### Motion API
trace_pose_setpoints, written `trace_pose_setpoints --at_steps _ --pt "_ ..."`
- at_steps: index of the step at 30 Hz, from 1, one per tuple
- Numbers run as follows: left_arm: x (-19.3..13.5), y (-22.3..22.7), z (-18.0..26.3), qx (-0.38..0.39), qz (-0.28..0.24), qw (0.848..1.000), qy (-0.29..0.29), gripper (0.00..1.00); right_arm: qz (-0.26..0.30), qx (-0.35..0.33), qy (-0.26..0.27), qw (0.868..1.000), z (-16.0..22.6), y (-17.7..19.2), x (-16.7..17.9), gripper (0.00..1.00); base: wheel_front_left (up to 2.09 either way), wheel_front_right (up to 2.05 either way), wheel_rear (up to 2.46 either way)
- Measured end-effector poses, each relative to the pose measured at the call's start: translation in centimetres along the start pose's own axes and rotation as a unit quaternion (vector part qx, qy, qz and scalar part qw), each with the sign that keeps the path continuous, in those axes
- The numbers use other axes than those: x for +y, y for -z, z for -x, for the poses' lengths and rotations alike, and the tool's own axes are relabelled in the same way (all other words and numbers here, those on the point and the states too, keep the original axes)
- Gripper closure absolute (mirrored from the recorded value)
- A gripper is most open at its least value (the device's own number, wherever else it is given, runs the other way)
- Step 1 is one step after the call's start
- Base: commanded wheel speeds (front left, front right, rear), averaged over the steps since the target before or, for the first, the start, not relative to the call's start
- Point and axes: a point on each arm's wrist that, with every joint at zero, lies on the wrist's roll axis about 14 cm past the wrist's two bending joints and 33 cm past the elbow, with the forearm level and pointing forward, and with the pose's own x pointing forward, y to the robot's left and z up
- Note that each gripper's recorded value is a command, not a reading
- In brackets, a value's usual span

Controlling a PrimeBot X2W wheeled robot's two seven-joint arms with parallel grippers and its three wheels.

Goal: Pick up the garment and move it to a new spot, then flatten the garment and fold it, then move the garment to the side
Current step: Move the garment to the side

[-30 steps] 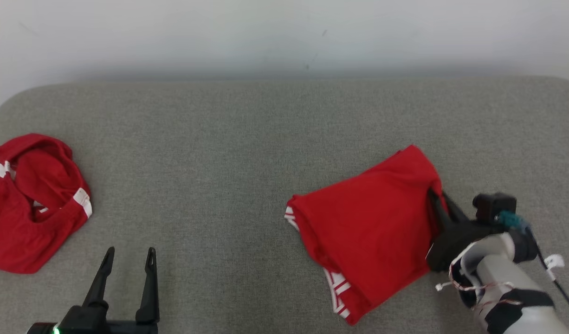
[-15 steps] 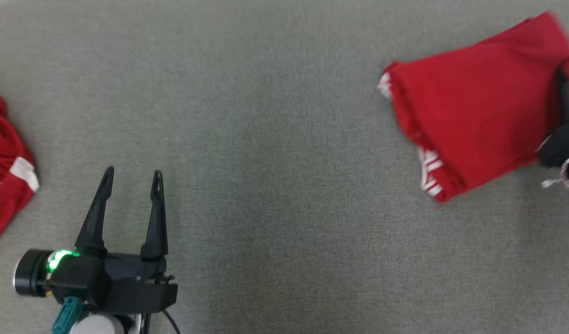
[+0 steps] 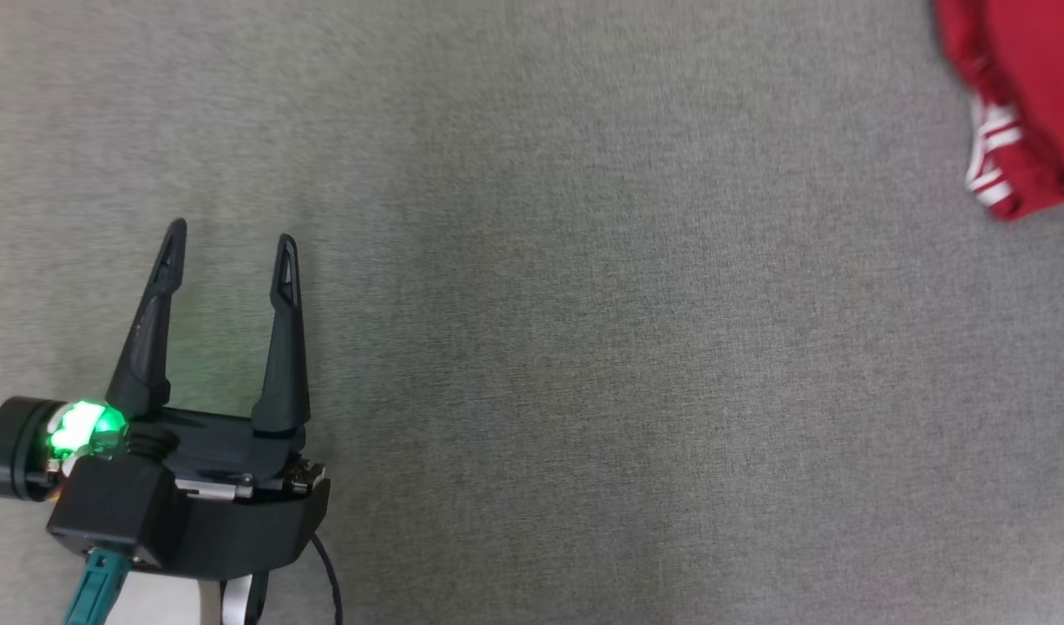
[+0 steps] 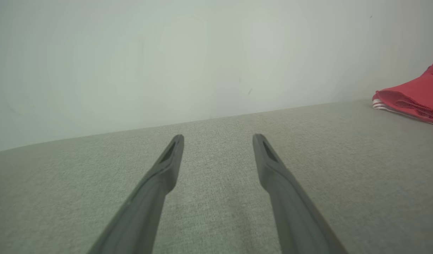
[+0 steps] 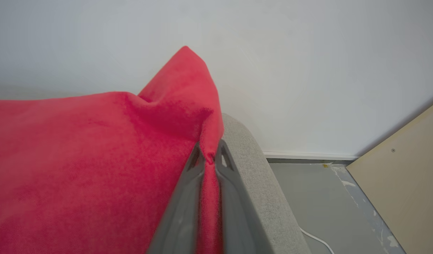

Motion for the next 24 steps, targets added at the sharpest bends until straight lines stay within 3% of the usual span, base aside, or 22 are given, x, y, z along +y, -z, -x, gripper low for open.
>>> trace_pose_setpoints --at_steps 15,16,17,18,19,24 --pt "-0.6 3.0 -1.3 0.013 -0.002 1.0 0.016 0.0 0.069 0.042 0.053 0.995 -1.0 1.1 -5.7 1.0 0.0 0.0 0.0" --pt "-0.6 3.0 -1.3 0.013 -0.003 1.0 0.017 0.0 0.07 0.042 0.053 0.995 -1.1 1.2 -5.7 0.93 0.0 0.0 0.0" --pt "-0.5 3.0 -1.3 0.013 -0.004 1.0 0.017 0.0 0.072 0.042 0.053 0.995 -1.2 1.2 -5.7 0.77 0.0 0.0 0.0" --pt "-0.4 3.1 -1.3 0.013 -0.006 1.0 0.017 0.0 0.074 0.039 0.053 0.995 -1.2 1.1 -5.6 0.24 0.0 0.0 0.0" --pt "-0.4 3.0 -1.3 0.013 -0.007 1.0 0.017 0.0 0.075 0.038 0.053 0.995 -1.3 1.0 -5.6 0.0 0.0 0.0 0.0" --pt "-0.1 2.8 -1.3 0.013 -0.013 1.0 0.014 0.0 0.083 0.009 0.045 0.996 -1.3 -0.2 -5.1 0.0 0.0 0.0 0.0"
